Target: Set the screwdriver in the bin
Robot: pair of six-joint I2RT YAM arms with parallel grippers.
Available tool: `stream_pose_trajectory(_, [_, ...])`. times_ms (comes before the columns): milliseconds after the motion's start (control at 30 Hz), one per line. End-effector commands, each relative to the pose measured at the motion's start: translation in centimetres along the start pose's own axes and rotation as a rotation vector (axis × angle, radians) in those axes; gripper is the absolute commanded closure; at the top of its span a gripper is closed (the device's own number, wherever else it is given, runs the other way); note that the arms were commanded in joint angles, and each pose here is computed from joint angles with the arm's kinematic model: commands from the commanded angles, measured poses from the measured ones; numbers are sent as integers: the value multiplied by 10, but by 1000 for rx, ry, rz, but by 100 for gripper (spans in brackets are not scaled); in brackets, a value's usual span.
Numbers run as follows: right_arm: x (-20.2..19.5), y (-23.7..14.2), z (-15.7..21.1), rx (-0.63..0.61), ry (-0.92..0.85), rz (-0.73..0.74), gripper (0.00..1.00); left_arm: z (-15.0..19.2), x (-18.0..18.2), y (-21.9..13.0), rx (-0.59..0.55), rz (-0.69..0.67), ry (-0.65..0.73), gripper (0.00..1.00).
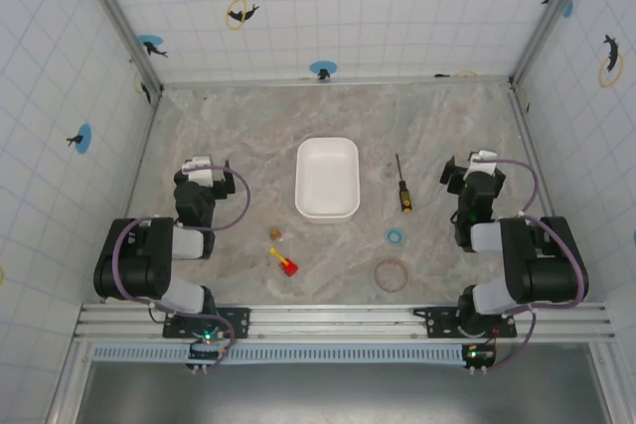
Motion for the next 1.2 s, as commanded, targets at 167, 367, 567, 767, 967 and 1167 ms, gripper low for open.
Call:
stream_pose_trajectory(167, [2,6,-11,-34,21,-2,1,-6,2,4,-25,6,-13,2])
stream_pose_trajectory(367, [2,6,-11,-34,21,-3,1,-5,2,4,-23,8,-13,2])
stream_pose_trajectory(567, [2,6,-11,-35,22,-2,1,-5,1,5,-23,11,-14,2])
stream_pose_trajectory(767, [1,6,-13,-45,24,8,1,-16,-1,7,-35,58,12,3])
stream_pose_trajectory(967, [15,5,-39,57,-20,8,1,-56,-2,10,33,181,-27,2])
stream_pose_trajectory(1167, [46,2,-63,388,-20,-115,0,-83,-6,-8,45,284,-212,2])
Point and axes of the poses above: each hand's point on the last joint's axis, 136 mm out from that joint toward the fingers, its own y axis out along the fingers, its own x axis along the line the jaws close on, z = x × y, the point moved 8 cm from there along -y, back along the fingers, and after that the axes turned 9 degrees about y, right-handed, at the moved point
